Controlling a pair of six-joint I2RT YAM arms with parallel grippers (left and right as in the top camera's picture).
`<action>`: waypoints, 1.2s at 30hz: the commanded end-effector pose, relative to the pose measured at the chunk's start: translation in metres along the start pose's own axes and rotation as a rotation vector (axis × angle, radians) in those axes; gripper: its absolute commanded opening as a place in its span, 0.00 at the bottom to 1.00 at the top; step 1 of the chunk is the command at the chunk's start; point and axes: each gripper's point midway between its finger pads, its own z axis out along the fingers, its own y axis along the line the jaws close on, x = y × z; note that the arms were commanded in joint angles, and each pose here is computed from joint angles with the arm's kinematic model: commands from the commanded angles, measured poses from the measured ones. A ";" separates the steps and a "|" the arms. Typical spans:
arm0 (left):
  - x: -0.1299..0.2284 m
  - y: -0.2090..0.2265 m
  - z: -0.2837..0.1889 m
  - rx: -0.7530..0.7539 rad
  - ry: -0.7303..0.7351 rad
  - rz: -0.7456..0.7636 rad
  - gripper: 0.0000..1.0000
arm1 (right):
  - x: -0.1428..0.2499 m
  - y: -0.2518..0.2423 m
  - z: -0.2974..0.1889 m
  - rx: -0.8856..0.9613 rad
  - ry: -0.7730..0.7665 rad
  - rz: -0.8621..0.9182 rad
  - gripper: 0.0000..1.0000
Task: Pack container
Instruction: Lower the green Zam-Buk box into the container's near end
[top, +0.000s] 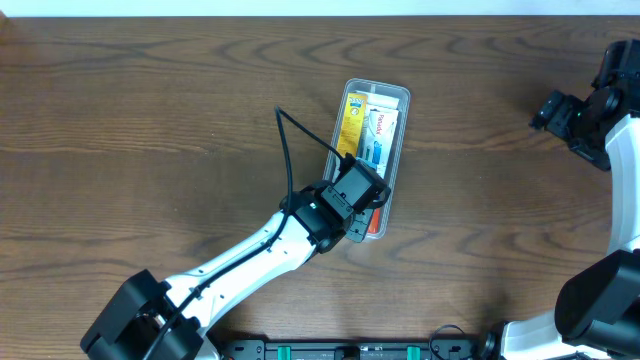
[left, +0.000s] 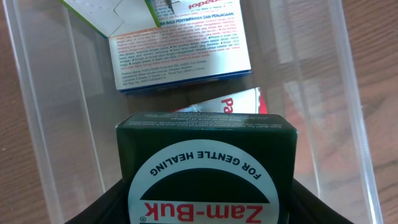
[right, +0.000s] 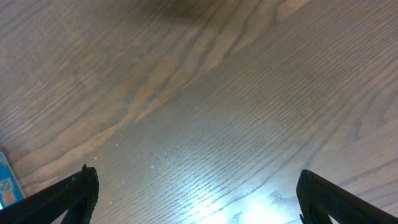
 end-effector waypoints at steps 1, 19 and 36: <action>-0.014 -0.003 -0.005 -0.003 -0.040 -0.020 0.47 | -0.001 -0.001 -0.001 0.005 -0.005 0.008 0.99; -0.014 -0.003 -0.005 -0.002 -0.040 -0.020 0.65 | -0.001 -0.001 -0.001 0.005 -0.005 0.008 0.99; -0.019 -0.005 -0.006 0.006 -0.059 -0.022 0.86 | -0.001 -0.001 -0.001 0.005 -0.005 0.008 0.99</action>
